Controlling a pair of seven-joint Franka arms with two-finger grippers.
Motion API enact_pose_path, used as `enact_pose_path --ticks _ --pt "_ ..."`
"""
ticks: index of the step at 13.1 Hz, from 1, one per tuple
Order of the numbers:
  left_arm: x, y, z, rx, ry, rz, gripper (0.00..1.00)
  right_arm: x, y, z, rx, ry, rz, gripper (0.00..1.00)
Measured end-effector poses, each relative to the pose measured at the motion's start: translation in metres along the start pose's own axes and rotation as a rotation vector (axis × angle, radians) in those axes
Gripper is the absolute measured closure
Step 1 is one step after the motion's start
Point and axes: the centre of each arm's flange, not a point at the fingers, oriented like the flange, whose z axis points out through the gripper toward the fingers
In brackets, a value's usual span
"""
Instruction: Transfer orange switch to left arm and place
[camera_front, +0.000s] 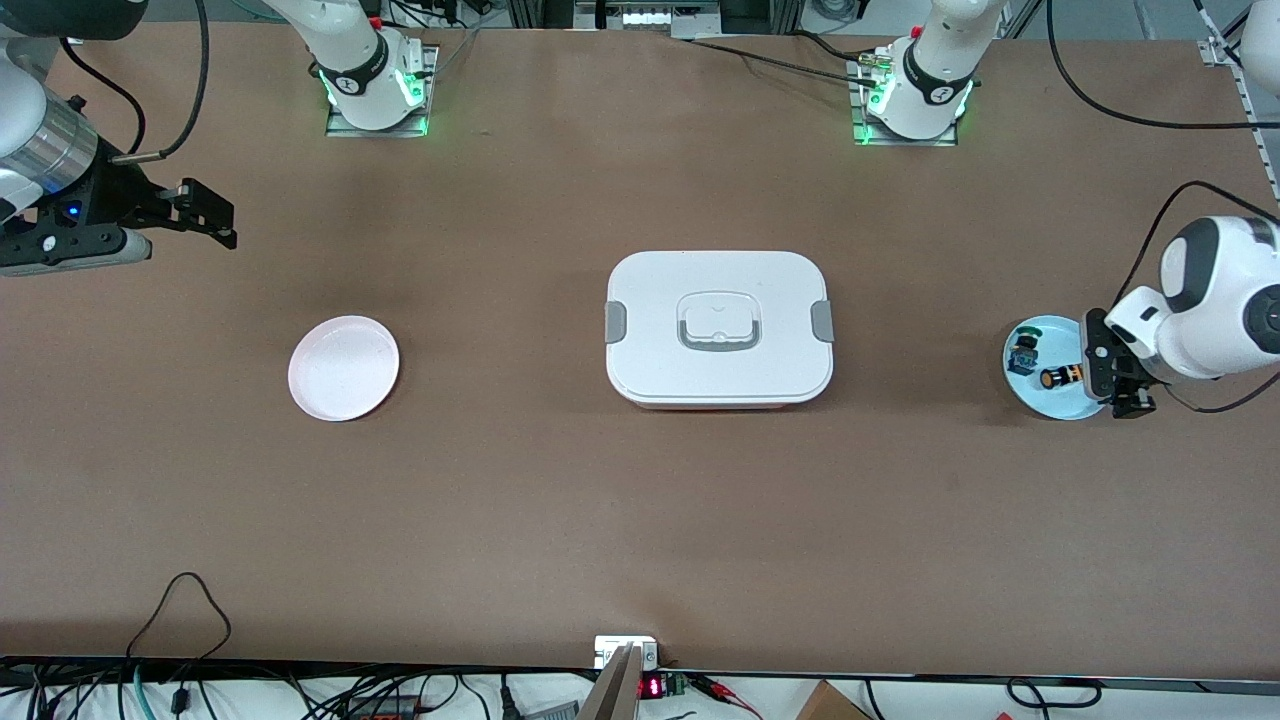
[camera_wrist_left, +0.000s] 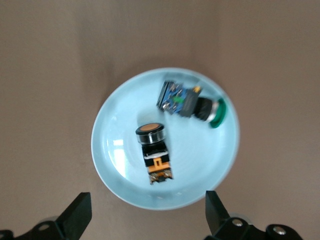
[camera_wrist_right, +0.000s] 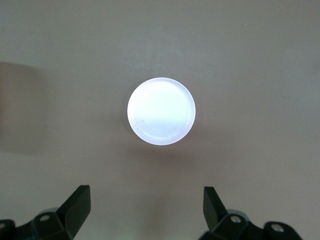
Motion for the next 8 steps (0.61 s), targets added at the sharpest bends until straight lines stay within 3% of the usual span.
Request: enact_pose_path --ticks 3,8 --pt "0.026 0.01 -0.101 -0.097 -0.043 -0.184 0.0 0.001 0.005 0.002 -0.001 0.003 0.009 0.0" --pt "0.091 0.046 -0.201 -0.197 -0.043 -0.614 0.0 0.0 0.023 -0.001 -0.004 0.012 0.041 0.0"
